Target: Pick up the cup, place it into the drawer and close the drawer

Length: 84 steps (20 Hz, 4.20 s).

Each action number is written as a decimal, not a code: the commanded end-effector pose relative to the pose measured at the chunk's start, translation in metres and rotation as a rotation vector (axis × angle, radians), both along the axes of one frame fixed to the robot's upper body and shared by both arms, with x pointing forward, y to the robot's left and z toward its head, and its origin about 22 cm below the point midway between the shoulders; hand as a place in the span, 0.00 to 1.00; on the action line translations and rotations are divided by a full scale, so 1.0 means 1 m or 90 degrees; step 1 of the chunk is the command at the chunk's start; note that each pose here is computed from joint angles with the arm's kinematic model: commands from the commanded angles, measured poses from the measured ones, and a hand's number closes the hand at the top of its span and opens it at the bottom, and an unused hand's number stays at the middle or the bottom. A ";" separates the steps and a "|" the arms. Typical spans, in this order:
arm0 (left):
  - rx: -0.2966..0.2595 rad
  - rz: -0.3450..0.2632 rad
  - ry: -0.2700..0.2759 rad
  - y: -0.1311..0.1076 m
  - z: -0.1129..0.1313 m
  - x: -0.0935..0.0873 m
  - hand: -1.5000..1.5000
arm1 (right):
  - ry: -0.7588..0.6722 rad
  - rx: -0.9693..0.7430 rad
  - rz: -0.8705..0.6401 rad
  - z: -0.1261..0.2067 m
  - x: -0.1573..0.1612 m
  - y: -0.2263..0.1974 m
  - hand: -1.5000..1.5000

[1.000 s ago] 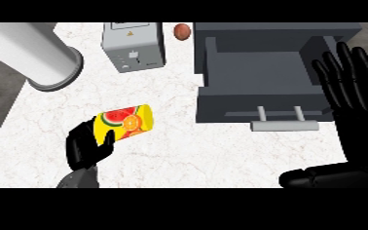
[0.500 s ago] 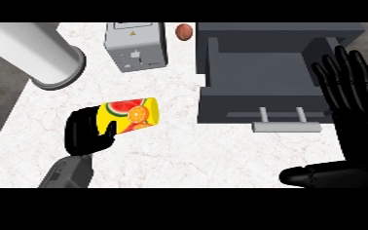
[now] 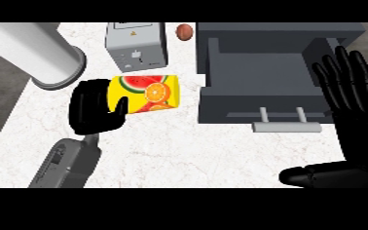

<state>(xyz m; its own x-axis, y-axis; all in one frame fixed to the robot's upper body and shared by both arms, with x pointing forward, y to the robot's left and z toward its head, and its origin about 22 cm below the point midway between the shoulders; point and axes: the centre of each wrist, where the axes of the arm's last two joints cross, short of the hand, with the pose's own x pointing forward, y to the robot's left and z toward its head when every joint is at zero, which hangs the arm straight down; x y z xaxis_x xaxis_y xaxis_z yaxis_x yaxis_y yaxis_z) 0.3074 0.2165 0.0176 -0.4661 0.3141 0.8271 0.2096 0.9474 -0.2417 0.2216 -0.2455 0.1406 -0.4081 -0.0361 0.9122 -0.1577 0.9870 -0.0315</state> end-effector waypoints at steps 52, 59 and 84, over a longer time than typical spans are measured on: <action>0.261 0.015 0.071 -0.198 0.117 0.122 1.00 | -0.014 0.001 0.035 0.004 0.019 0.005 0.00; 0.333 0.023 0.094 -0.208 0.130 0.125 1.00 | -0.017 -0.007 0.047 -0.008 0.023 -0.001 0.00; 0.087 -0.040 0.070 -0.187 0.126 0.115 0.00 | -0.006 -0.020 0.103 0.005 -0.001 -0.021 1.00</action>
<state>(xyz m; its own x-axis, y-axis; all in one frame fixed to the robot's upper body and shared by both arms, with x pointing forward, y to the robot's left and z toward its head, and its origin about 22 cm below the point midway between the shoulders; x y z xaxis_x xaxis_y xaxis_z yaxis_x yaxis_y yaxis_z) 0.4205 0.0112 0.1501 -0.3642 0.1720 0.9153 0.2603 0.9624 -0.0772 0.2243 -0.2617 0.1436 -0.4121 -0.1307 0.9017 -0.3057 0.9521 -0.0017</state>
